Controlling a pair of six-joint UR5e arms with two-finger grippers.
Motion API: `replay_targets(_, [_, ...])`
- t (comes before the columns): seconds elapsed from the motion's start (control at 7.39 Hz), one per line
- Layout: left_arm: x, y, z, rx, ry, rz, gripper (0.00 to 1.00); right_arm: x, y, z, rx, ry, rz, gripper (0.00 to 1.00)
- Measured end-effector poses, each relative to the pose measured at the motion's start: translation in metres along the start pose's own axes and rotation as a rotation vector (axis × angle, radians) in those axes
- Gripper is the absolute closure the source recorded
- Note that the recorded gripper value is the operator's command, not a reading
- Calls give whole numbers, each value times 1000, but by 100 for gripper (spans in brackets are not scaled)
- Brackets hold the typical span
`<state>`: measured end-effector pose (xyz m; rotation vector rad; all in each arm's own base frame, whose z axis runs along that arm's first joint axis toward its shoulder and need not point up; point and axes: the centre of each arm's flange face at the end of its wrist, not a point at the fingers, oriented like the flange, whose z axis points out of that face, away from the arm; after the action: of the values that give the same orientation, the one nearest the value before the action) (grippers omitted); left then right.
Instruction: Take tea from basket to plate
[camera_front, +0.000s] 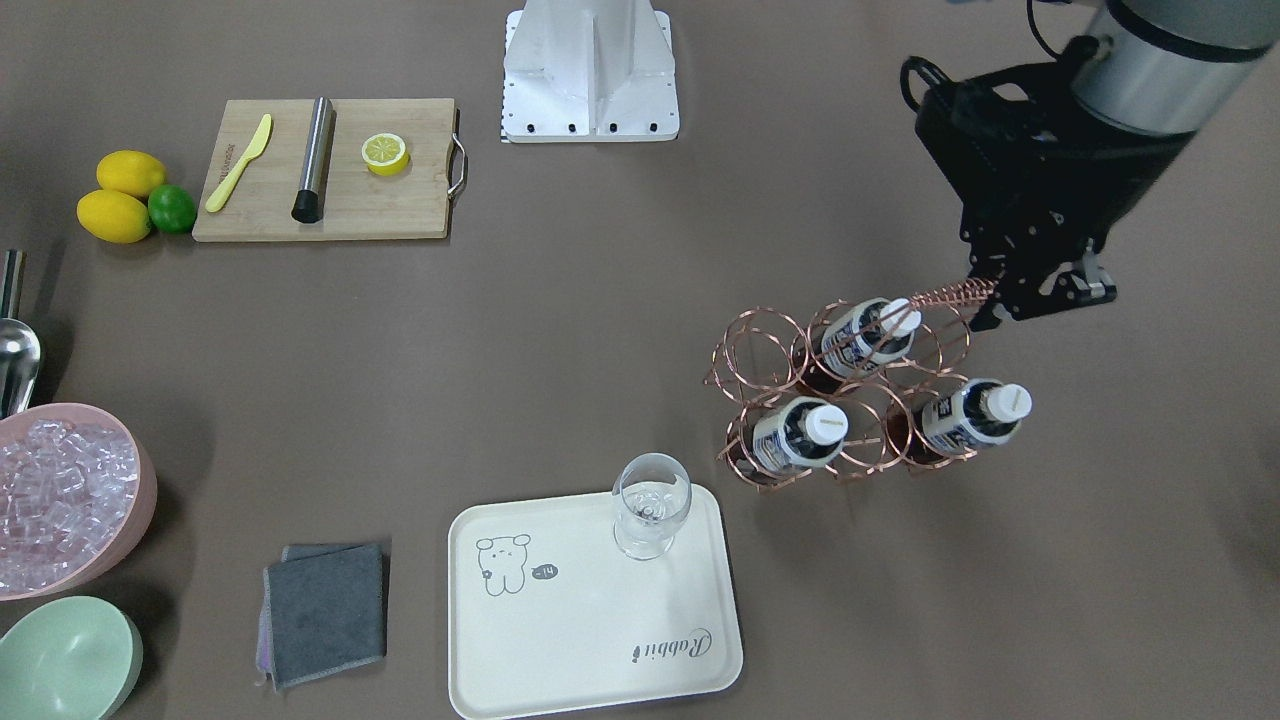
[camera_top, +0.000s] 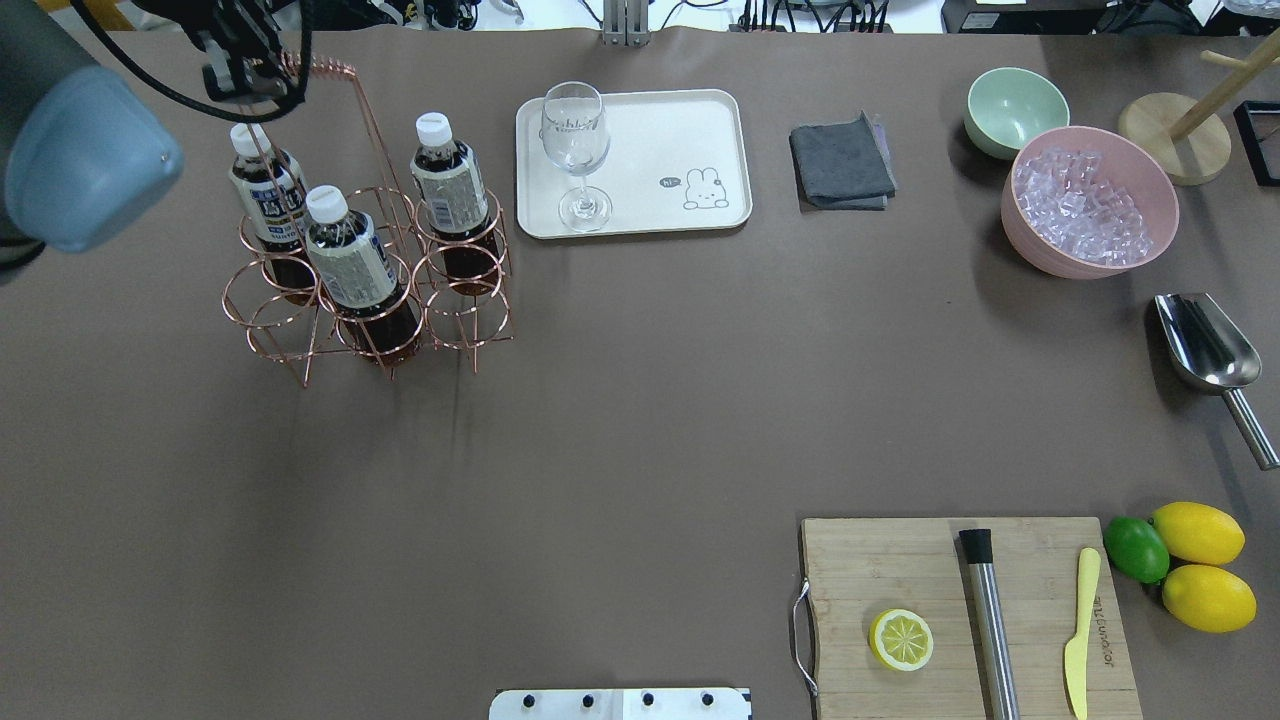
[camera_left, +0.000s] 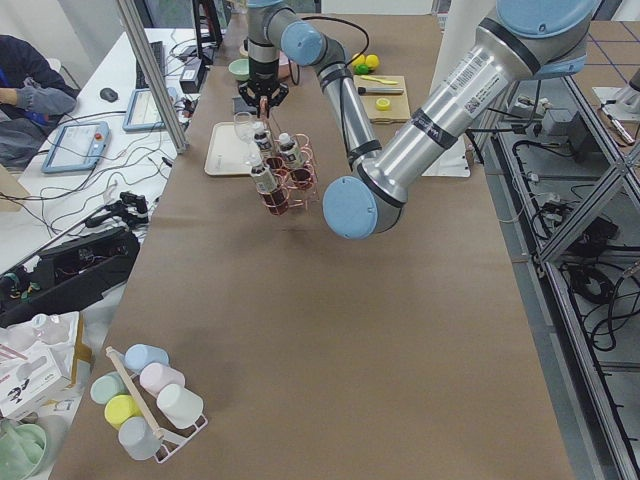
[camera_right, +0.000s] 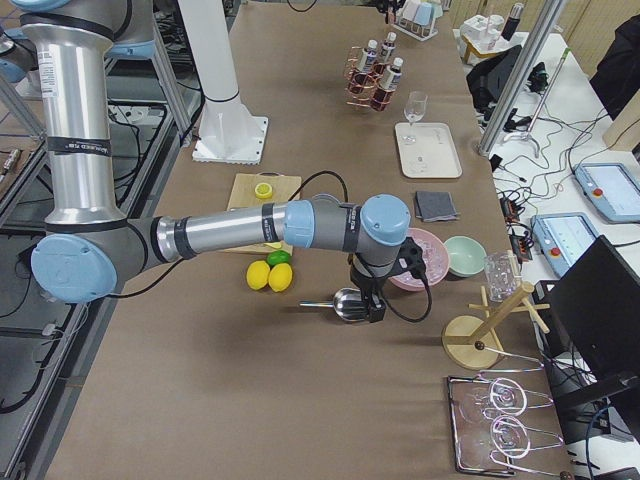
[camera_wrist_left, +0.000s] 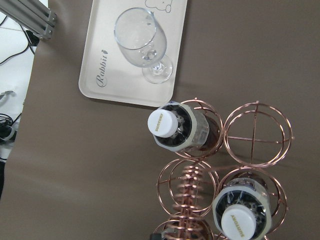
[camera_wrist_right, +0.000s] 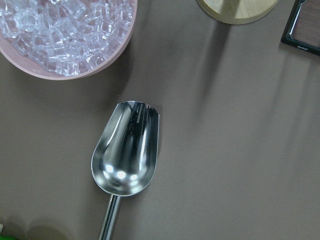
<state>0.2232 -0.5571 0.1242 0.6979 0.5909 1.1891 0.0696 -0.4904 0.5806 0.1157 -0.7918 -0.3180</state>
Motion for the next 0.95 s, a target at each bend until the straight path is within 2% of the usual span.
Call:
replay_targets(0.54, [83, -54, -1, 35, -19, -154, 100, -6, 7, -6, 8, 6, -13, 0])
replay_targets(0.95, [120, -96, -9, 80, -4, -136, 100, -6, 8, -7, 10, 8, -13, 0])
